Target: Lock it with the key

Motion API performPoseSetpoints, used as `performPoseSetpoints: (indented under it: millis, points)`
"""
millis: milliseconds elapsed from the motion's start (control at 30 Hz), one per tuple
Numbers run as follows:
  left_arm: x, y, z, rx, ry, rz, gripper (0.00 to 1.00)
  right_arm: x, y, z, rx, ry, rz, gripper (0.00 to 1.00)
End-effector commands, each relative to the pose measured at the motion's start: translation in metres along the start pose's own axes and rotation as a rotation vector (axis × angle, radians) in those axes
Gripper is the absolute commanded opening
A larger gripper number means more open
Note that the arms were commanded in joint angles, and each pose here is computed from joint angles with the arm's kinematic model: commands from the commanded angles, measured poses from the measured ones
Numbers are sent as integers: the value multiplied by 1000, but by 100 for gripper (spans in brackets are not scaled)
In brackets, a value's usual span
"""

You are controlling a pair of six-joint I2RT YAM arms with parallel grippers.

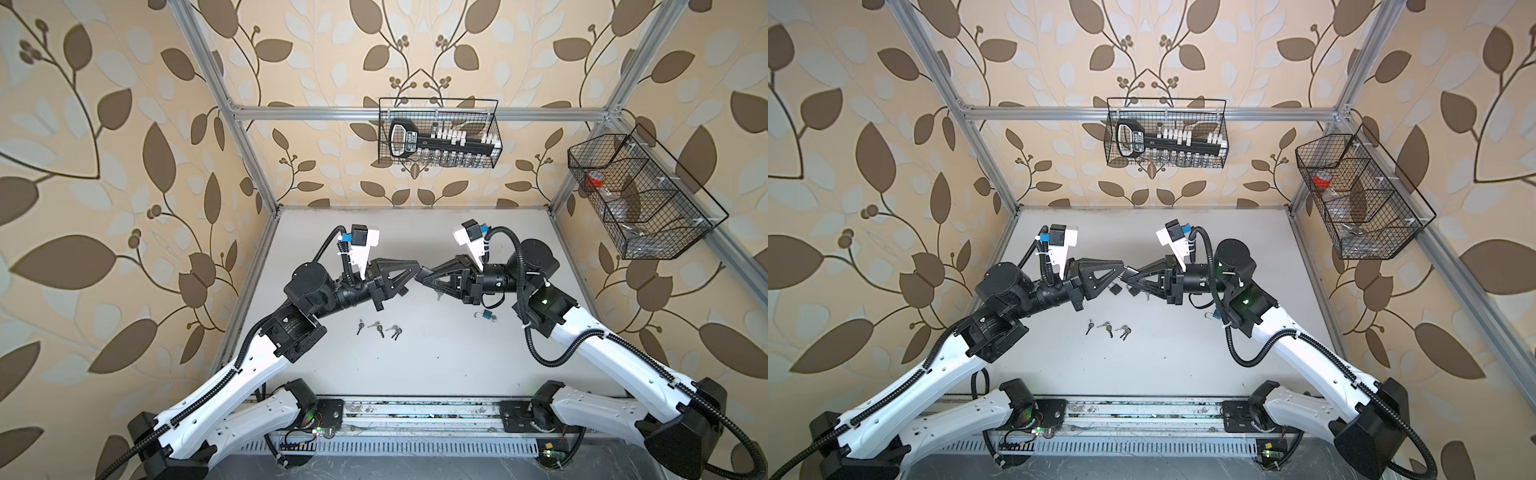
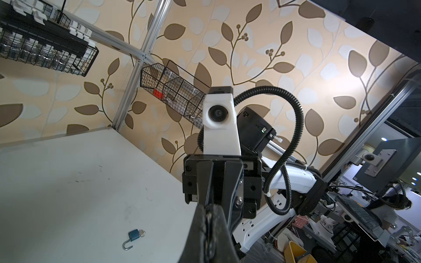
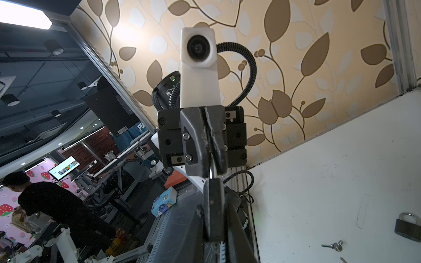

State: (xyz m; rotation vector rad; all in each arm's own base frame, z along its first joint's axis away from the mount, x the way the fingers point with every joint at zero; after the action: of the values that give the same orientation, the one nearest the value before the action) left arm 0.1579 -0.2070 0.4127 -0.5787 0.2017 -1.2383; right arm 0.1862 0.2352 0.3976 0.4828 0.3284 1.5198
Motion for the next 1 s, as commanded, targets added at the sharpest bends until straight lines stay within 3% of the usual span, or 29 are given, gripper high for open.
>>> performPoseSetpoints:
  millis: [0,500,967]
  points:
    - [13,5,-60,-119,260,-71,0,3,10,35,-129,-158,-57,0]
    - [34,14,-102,-173,375,-84,0,5,18,46,-195,-112,-36,0]
    - [-9,-22,-15,-57,80,-58,0,-25,28,5,-278,-24,21,0]
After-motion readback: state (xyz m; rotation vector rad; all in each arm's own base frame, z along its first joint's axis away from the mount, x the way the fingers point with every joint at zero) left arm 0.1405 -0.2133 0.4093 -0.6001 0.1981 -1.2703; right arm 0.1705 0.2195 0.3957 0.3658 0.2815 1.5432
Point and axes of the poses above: each gripper's point midway between its finger pads, its own x axis out along the fingers, its own y axis along the line the jaws close on, z = x × y, the point moved 7 cm from there along -x, back along the fingers, and after that the axes turned 1 degree about -x, right-handed, at the moved point
